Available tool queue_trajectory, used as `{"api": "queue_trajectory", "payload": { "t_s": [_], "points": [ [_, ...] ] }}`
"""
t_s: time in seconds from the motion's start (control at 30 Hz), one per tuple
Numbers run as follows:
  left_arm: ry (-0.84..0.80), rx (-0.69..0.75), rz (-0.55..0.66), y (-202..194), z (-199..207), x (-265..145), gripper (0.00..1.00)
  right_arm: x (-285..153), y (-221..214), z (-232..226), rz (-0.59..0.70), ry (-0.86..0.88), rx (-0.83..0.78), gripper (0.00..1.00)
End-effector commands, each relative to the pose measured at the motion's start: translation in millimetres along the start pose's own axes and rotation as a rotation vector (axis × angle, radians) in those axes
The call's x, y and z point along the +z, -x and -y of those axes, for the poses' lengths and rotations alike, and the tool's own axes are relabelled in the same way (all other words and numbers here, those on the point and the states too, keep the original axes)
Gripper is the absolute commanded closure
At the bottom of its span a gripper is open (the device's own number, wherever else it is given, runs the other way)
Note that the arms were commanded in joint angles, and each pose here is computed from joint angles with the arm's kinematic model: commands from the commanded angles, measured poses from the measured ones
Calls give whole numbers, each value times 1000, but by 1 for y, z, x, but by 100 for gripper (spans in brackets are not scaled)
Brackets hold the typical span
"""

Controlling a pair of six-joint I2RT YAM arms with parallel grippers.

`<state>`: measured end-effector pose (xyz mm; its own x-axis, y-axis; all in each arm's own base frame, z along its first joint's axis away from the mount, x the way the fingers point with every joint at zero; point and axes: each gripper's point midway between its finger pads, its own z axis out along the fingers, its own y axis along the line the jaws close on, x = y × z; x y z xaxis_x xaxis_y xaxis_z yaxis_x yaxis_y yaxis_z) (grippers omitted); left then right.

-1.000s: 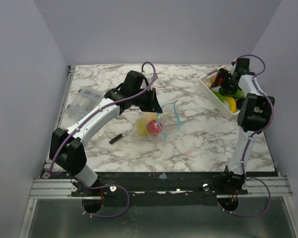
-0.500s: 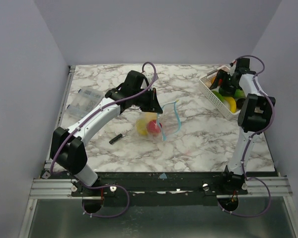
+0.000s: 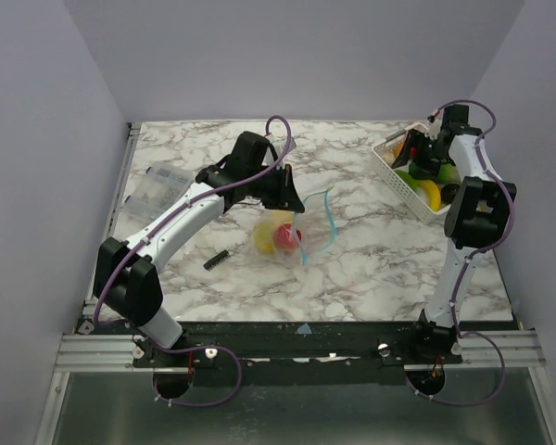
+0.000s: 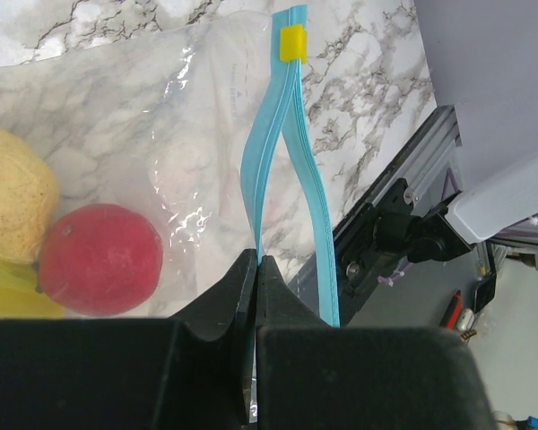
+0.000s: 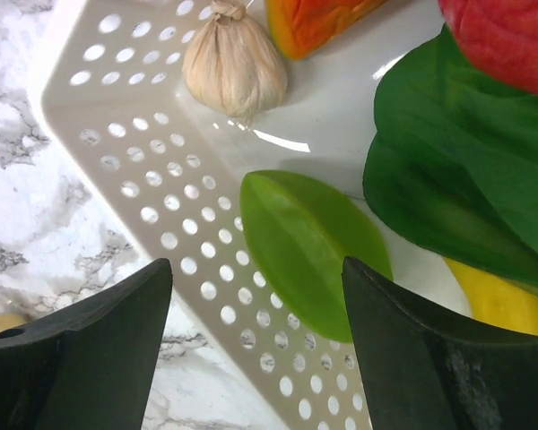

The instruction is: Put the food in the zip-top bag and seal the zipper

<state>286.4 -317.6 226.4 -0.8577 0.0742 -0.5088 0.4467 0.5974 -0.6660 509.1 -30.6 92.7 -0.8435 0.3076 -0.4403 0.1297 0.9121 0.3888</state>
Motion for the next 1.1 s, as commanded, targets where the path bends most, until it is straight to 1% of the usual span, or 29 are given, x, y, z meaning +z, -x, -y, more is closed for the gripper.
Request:
{"api": "queue_trajectory", "payload": {
  "t_s": [0.0, 0.1, 0.23, 0.33, 0.4, 0.53, 0.57, 0.7, 0.87, 0.93, 1.07],
  "points": [
    [-39, 11, 10, 4, 9, -5, 100, 18, -22, 9, -101, 16, -14, 21],
    [-37, 10, 8, 3, 9, -4, 100, 28, -33, 20, -141, -15, -16, 19],
    [-36, 3, 3, 3, 7, -2, 100, 38, -41, 35, -159, -77, -13, 18],
    [-40, 1, -1, 2, 8, -1, 100, 41, -40, 42, -150, -112, -9, 18],
    [-39, -1, -2, 2, 8, -1, 100, 42, -33, 45, -116, -137, 0, 20],
    [-38, 1, 1, 2, 7, -2, 100, 40, -23, 38, -78, -108, 15, 34],
    [-39, 2, 1, 2, 8, -1, 100, 39, -22, 36, -71, -100, 20, 39],
    [-38, -1, -3, 0, 7, -1, 100, 32, -19, 28, -51, -82, 32, 51],
    [-45, 2, -1, 1, 8, -1, 100, 19, -10, 22, -3, -79, 38, 71],
    [-48, 5, 1, 1, 9, -3, 100, 10, -4, 18, 20, -77, 39, 76],
    [-52, 10, 7, 1, 12, -5, 100, -8, 10, 10, 80, -79, 36, 81]
  ]
}}
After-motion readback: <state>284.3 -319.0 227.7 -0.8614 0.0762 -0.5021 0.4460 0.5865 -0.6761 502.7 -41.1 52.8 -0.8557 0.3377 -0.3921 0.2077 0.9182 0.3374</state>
